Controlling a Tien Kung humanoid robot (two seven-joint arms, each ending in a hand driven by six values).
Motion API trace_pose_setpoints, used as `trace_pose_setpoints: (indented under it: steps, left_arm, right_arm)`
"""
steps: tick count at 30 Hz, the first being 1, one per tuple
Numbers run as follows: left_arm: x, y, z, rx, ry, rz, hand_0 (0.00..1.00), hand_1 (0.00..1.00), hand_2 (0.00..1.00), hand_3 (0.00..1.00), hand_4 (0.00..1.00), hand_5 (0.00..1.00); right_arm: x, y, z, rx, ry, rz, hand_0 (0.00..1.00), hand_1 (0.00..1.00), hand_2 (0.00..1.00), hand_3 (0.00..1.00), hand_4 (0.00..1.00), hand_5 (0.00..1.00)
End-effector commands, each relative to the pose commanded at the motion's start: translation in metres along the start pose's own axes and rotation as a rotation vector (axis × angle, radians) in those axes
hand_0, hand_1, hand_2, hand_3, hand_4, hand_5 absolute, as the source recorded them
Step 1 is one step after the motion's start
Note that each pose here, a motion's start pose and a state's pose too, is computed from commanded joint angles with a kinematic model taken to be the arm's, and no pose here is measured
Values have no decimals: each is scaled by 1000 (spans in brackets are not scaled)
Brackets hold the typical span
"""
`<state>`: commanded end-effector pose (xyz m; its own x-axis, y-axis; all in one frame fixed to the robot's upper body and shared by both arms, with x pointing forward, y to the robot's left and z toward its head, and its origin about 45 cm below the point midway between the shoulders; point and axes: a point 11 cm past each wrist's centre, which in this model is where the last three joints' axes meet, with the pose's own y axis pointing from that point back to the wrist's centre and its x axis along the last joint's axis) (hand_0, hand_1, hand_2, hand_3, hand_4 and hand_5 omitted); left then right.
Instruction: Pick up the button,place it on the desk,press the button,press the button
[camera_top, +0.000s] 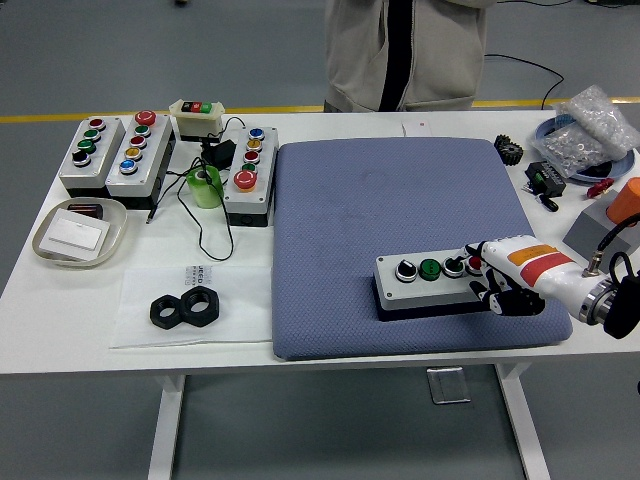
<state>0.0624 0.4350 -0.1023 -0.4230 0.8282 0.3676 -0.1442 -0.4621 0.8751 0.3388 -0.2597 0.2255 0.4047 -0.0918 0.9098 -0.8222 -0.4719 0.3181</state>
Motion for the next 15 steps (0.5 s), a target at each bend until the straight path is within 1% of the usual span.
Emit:
trace_pose_setpoints:
  steps: [3, 5, 6, 8, 11, 12, 14, 15]
  left_arm:
    - [0, 0, -1, 2, -1, 0, 760, 830, 872, 830, 633, 998]
    - [0, 0, -1, 2, -3, 0, 760, 830, 872, 830, 633, 998]
    - [0, 0, -1, 2, -3, 0, 760, 830, 872, 830, 633, 998]
    - [1, 0, -2, 3, -4, 1, 760, 830, 872, 830, 633, 998]
    - [1, 0, -3, 4, -5, 2, 760, 830, 872, 830, 633, 998]
    - [1, 0, -3, 4, -6, 2, 758, 830, 873, 830, 634, 998]
    - [2, 0, -3, 6, -7, 3, 758, 830, 873, 830, 634, 998]
    - [2, 0, -4, 7, -9, 4, 758, 830, 873, 830, 634, 998]
  right_arm:
    - [-4, 0, 0, -2, 0, -10, 276, 59, 165, 727, 492, 2]
    - [-1, 0, 0, -1, 0, -4, 276, 59, 165, 727, 492, 2]
    - [0, 1, 0, 0, 1, -1, 277, 60, 166, 730, 513, 2]
    - [6, 2, -2, 3, 4, 18, 277, 60, 166, 730, 513, 2]
    - [23, 7, -4, 9, 12, 60, 277, 60, 166, 730, 513, 2]
    - [27, 9, -5, 10, 13, 71, 296, 68, 185, 770, 642, 2]
    - [38, 12, -6, 10, 16, 105, 296, 68, 185, 770, 642, 2]
    - [49, 17, -7, 11, 3, 150, 296, 68, 185, 770, 642, 2]
